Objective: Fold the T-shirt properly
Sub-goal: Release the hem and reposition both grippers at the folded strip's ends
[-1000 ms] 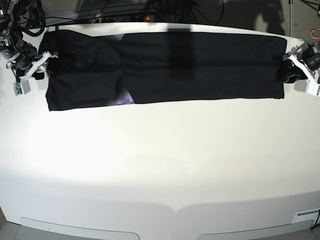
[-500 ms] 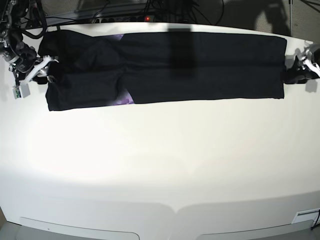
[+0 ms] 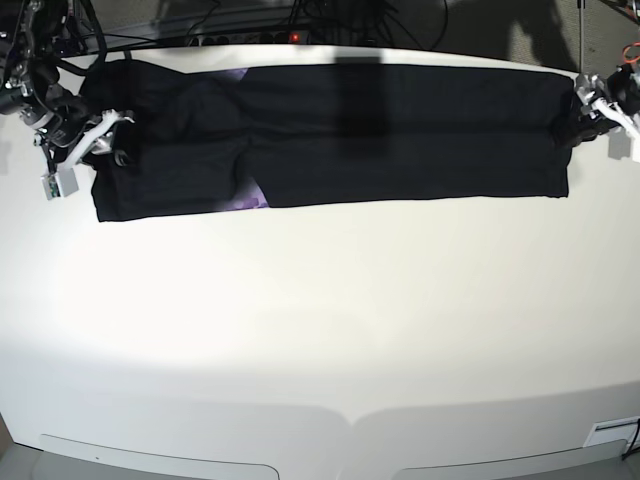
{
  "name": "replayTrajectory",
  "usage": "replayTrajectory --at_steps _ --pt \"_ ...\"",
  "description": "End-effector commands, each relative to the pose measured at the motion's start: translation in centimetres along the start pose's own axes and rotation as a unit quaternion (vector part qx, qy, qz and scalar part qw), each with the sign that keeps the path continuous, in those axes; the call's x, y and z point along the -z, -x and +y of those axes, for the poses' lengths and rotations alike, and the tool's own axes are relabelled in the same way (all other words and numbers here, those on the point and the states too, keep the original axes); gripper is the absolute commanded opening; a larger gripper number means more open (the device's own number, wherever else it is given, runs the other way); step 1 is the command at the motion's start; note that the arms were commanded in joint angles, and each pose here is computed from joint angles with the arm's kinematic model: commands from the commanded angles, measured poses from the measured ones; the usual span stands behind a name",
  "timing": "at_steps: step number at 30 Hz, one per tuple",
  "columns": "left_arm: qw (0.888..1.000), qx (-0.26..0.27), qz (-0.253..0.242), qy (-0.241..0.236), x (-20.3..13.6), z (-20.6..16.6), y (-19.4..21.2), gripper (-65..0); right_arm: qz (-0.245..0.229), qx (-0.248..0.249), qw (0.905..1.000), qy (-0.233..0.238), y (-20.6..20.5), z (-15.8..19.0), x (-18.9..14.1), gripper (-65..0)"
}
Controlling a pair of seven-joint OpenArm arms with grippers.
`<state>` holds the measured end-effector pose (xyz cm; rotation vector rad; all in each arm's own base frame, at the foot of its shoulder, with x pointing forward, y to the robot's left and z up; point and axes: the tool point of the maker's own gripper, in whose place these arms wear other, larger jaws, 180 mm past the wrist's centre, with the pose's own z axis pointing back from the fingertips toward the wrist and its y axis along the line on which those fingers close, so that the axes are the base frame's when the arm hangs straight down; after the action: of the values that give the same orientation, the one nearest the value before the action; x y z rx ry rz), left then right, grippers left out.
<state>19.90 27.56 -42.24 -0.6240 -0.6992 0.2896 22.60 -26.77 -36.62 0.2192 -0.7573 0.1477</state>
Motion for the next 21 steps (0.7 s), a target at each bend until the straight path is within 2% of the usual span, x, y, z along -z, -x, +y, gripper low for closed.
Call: replayTrajectory --at_steps 1,7,11,15,19,21 --pt "1.0 0.006 0.005 0.001 -0.2 0.0 -0.1 -29.2 -0.024 -0.012 0.9997 -0.001 -1.6 -0.2 -0.4 -35.5" --pt "1.0 -0.014 0.013 0.013 0.7 -0.9 1.6 -31.6 -0.03 -0.012 0.9995 -0.001 -1.8 -0.2 -0.4 -35.5" --pt "1.0 -0.023 0.009 0.019 1.1 -1.3 2.0 -44.0 -0.036 -0.014 0.9992 0.0 -2.4 -0.2 -0.3 -35.5" --pt "0.999 -0.023 -0.022 0.018 1.1 -1.2 0.9 -65.0 -0.043 -0.016 0.9989 0.0 -3.0 -0.3 -0.3 -35.5" --pt "0.996 -0.023 -0.083 0.015 0.8 -1.0 -1.4 -65.0 -0.037 -0.01 0.9991 -0.02 -2.7 0.8 0.1 -35.5" --pt "0.995 -0.017 -0.097 0.012 0.5 -0.8 -2.2 -65.0 -0.031 -0.005 0.9987 -0.041 -2.4 2.1 0.7 -35.5"
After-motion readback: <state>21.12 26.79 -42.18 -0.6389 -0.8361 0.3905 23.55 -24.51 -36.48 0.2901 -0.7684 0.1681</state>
